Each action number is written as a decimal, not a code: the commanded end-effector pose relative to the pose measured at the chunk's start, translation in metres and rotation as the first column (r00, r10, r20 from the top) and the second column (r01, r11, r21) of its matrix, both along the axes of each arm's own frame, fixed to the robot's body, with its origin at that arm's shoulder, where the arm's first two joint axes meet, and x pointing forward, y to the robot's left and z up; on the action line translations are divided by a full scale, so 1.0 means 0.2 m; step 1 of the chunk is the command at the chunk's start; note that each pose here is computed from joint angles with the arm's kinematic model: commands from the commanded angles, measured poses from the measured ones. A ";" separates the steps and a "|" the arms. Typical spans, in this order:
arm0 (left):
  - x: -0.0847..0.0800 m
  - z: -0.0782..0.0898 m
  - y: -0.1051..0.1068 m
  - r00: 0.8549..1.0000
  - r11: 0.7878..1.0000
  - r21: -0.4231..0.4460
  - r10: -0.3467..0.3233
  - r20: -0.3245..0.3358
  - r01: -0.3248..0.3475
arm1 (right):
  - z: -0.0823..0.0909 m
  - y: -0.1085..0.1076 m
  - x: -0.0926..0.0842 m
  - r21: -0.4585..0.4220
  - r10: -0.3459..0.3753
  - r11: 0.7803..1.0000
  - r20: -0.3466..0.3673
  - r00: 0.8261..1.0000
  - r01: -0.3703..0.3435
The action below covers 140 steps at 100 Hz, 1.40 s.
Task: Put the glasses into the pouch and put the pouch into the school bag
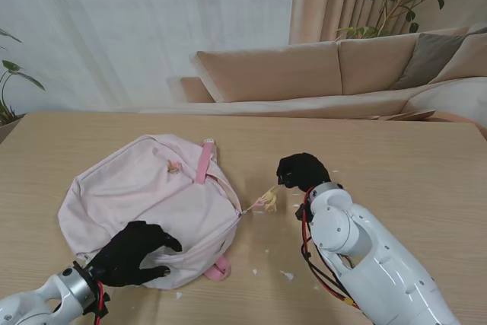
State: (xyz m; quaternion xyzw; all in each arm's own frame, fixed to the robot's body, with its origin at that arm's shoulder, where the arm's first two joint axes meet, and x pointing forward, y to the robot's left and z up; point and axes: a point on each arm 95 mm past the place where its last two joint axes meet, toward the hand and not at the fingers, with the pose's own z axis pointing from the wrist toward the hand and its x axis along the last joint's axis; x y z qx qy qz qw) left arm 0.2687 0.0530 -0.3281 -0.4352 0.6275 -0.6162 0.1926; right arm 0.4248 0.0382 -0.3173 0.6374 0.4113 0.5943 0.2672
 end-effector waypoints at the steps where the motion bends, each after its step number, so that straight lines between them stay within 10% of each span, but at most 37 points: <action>1: 0.01 0.06 -0.01 1.000 1.000 0.009 0.004 0.021 -0.004 | -0.01 0.03 -0.04 0.008 0.025 1.000 -0.003 1.000 -0.025; 38: 0.24 0.14 -0.01 0.969 0.971 0.035 0.234 0.082 -0.237 | 0.02 0.05 -0.12 0.048 0.058 0.997 0.039 0.998 -0.059; 68: 0.24 0.17 -0.31 0.988 0.989 0.039 0.147 -0.049 -0.145 | 0.01 0.08 -0.14 0.031 0.091 0.995 0.047 0.995 -0.092; 116: 0.20 0.06 -0.66 0.987 0.940 0.302 0.155 0.043 -0.161 | 0.00 0.09 -0.16 0.038 0.096 0.994 0.047 0.994 -0.098; 140: 0.21 -0.01 -0.70 0.987 0.959 0.233 0.158 0.024 -0.160 | 0.00 0.07 -0.14 0.032 0.083 0.996 0.041 0.996 -0.084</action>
